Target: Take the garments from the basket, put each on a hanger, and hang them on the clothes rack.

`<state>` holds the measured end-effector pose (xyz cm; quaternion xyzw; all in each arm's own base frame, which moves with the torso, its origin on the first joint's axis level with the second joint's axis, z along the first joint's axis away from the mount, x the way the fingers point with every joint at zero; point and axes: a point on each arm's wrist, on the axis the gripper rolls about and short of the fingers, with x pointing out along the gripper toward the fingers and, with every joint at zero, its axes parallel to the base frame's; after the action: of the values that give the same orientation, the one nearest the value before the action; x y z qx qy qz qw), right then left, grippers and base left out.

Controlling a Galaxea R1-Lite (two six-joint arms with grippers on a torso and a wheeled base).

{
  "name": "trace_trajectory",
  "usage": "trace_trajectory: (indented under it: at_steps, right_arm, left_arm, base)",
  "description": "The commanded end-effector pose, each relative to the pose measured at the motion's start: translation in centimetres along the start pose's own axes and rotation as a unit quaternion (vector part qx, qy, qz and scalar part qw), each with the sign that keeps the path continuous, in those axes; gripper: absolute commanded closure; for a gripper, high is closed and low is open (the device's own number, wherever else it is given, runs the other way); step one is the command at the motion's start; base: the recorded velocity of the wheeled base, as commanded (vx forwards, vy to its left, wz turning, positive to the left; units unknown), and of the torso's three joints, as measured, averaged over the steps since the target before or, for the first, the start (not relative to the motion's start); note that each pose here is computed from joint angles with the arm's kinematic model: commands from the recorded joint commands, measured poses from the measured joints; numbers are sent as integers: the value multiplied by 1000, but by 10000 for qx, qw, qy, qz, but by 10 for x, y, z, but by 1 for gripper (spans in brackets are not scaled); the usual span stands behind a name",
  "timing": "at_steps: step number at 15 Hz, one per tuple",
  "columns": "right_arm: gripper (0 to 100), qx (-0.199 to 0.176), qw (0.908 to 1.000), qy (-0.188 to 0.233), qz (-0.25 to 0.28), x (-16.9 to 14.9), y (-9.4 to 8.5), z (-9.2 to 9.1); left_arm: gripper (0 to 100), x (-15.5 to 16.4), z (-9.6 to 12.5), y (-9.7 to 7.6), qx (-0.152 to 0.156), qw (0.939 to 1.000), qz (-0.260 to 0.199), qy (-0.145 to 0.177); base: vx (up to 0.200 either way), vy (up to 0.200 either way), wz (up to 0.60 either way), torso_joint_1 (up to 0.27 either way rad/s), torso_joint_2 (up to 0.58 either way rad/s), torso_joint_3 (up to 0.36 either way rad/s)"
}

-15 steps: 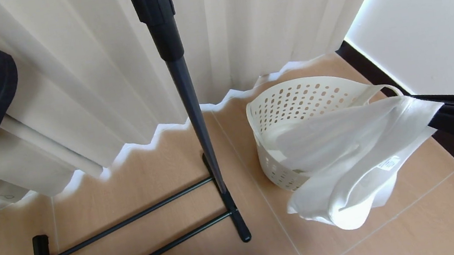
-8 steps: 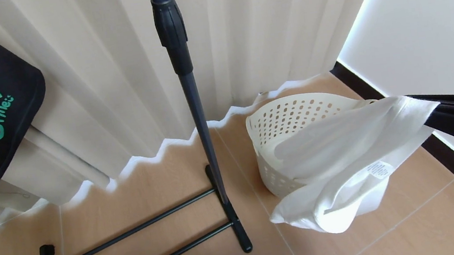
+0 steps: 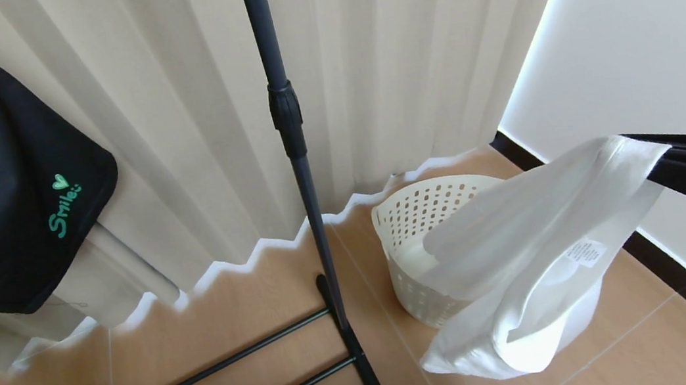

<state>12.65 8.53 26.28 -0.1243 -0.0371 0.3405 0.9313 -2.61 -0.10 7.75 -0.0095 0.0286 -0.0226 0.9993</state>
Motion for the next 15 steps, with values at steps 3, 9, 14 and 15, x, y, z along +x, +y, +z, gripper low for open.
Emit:
trace_trajectory:
  at_steps: [3,9,14,15]
  right_arm:
    - [100,-9,10000,14,-1,0,0,-1]
    - [100,-9,10000,-41,-32,-5,0,0]
    - [100,-17,9998,-10,-206,-5,-6,-1]
    - [100,-18,9998,-15,-216,-5,-6,-1]
  left_arm:
    - [0,0,0,0,4,10000,-1,0]
    - [0,0,0,0,4,10000,-1,0]
    - [0,0,0,0,-4,10000,-1,0]
    - [0,0,0,0,4,10000,-1,0]
  base:
    - [0,0,0,43,-439,-341]
    - [0,0,0,109,-468,-259]
    - [0,0,0,155,-498,-141]
    - [0,0,0,173,-510,-139]
